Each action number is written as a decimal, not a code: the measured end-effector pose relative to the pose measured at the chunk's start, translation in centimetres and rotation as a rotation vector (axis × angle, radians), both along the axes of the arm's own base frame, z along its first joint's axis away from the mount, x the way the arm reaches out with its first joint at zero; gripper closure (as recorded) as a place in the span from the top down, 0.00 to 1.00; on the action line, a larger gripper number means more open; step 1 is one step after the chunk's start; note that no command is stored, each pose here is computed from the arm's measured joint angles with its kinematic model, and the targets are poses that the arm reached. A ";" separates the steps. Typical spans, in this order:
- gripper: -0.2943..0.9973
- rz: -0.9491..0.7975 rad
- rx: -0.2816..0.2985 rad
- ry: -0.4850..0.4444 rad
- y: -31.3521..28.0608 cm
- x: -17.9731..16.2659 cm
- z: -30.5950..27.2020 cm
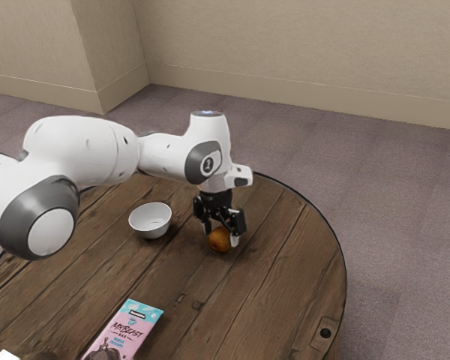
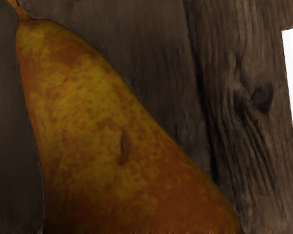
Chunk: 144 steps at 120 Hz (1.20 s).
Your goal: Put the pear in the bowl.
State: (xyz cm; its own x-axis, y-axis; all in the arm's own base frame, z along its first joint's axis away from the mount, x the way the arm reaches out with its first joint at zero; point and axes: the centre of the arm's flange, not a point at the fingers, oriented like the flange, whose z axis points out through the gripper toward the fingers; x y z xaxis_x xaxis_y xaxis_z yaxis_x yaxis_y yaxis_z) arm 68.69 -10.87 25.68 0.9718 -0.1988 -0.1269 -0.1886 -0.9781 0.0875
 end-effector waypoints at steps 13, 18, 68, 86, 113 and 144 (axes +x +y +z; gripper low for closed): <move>0.77 -0.004 -0.012 0.001 0.0 -0.2 -0.8; 0.77 -0.007 -0.013 -0.001 0.1 -0.1 -1.1; 0.62 -0.032 -0.018 -0.021 0.0 0.2 -1.8; 0.59 -0.037 -0.016 -0.028 0.1 0.3 -1.3; 0.52 0.001 0.035 -0.122 4.5 1.0 7.6; 0.50 0.165 0.156 -0.029 16.7 -1.6 9.3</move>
